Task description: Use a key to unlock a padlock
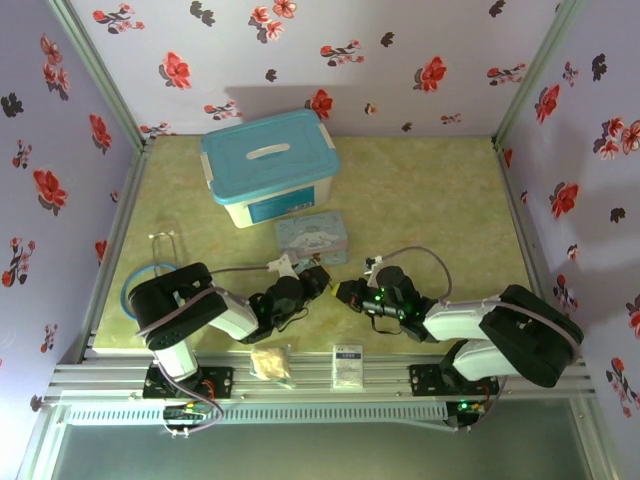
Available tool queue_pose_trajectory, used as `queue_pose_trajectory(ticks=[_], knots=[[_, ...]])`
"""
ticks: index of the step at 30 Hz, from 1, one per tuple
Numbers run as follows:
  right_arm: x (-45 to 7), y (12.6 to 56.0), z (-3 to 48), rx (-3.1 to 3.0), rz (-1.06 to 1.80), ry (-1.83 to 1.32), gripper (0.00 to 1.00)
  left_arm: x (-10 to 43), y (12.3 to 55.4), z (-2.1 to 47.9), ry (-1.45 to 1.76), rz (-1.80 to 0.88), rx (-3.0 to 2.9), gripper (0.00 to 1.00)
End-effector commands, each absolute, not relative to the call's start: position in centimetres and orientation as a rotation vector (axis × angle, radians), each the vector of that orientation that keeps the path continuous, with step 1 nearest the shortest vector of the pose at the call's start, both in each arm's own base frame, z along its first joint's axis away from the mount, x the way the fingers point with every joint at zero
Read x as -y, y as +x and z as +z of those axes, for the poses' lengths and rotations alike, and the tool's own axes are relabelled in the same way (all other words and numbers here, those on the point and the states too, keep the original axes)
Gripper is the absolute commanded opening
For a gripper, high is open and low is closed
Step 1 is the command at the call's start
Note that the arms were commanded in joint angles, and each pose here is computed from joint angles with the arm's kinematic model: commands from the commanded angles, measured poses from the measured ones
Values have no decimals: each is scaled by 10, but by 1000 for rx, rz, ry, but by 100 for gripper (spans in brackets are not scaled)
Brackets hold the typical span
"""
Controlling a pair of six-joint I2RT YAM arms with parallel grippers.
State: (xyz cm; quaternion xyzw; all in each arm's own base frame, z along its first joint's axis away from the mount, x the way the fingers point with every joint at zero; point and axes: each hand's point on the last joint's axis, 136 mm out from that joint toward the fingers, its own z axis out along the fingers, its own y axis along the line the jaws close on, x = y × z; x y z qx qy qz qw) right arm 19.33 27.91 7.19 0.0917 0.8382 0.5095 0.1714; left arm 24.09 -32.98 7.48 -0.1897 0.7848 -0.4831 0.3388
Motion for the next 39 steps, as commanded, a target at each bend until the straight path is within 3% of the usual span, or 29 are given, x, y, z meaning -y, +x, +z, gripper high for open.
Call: queue_pose_trajectory(ticks=[1, 14, 39], knots=[[-283, 206, 102, -2222, 1520, 240, 0, 340, 237, 87, -486, -1348, -2005, 6], [-278, 236, 109, -2044, 1654, 410, 0, 346, 232, 97, -502, -1440, -1982, 4], [-305, 246, 106, -2073, 1752, 324, 0, 357, 227, 104, -475, -1491, -1973, 0]])
